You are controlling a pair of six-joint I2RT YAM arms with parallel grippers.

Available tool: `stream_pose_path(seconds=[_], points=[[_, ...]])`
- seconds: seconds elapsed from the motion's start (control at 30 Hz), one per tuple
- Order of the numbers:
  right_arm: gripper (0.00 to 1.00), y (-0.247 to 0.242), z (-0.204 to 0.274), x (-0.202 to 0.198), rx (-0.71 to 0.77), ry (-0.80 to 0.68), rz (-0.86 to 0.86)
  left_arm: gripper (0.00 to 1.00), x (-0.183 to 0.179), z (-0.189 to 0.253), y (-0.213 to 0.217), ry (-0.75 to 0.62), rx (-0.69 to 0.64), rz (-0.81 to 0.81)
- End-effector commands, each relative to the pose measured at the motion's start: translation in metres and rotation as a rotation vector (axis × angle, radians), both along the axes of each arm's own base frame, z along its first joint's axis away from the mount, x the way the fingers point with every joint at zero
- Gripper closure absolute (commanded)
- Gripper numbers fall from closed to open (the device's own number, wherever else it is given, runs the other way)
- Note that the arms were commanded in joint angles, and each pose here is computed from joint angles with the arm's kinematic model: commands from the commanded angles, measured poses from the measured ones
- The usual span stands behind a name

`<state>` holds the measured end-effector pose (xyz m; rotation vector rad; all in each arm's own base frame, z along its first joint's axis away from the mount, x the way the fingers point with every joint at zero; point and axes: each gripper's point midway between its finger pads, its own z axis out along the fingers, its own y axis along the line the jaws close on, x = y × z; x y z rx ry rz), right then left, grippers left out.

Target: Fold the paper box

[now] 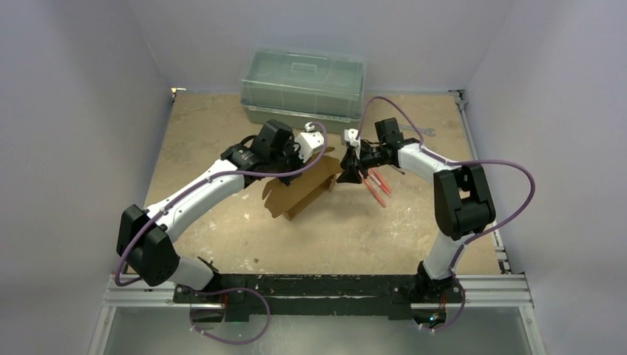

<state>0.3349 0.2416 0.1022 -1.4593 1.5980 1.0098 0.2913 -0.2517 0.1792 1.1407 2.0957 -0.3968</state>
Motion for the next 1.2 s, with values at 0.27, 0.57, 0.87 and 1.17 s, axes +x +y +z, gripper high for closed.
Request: stream_pose_path(seconds=[0.27, 0.57, 0.87, 1.17], points=[[0.64, 0.015, 0.033, -0.007, 0.168, -0.038, -0.022, 1.0, -0.005, 0.013, -0.006, -0.007, -0.079, -0.02], [0.64, 0.016, 0.032, 0.007, 0.238, -0.041, -0.171, 1.0, -0.01, 0.007, -0.011, 0.009, -0.11, -0.045], [0.61, 0.021, 0.039, 0.016, 0.359, -0.054, -0.268, 1.0, -0.01, -0.001, -0.01, 0.019, -0.098, -0.048], [0.6, 0.029, 0.039, 0.005, 0.442, -0.045, -0.256, 1.0, -0.003, -0.009, -0.003, 0.019, -0.069, -0.022]])
